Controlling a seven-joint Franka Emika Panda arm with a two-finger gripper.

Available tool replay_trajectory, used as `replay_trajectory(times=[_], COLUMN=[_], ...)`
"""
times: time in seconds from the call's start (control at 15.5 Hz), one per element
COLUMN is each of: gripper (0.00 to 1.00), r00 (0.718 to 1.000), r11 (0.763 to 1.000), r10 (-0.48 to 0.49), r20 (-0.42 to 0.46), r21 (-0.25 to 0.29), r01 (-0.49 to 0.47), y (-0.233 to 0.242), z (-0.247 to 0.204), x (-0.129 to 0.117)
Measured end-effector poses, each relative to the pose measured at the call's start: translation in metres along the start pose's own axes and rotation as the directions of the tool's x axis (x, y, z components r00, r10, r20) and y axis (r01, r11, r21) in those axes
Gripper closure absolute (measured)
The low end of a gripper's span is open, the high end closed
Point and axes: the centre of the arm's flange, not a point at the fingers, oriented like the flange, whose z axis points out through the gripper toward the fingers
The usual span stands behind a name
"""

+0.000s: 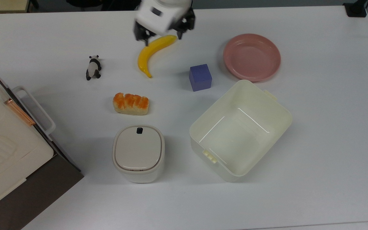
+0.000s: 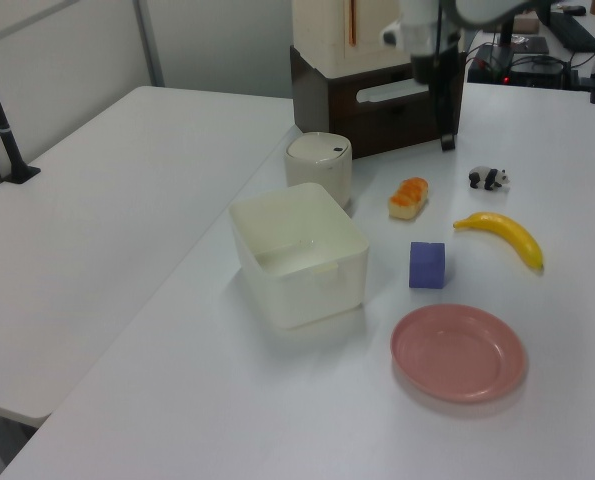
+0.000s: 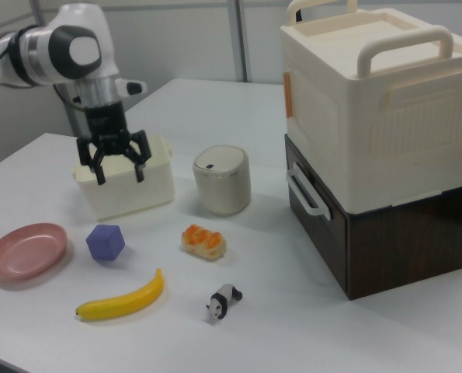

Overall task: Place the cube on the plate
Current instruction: 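Move the open gripper over the purple cube, then lower the gripper around the purple cube and close on it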

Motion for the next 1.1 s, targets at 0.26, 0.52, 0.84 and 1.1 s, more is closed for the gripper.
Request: replay_trajectory(times=[0.26,0.52,0.84,1.1], gripper=[0.0,0.0,0.0,0.0], r00=[0.996,0.99,0.994,1.0], r11=[0.997,0.995,0.996,0.986], r10=[-0.078,-0.089,-0.056,-0.012], r20=[0.053,0.108,0.094,0.001], r21=[-0.001,-0.036,-0.069,-0.167], r01=[0.078,0.093,0.062,0.012], y=[-0.048,-0.085,-0.114,-0.118], z=[0.027,0.055,0.082,0.11], x=[0.019,0.037,0.059,0.071])
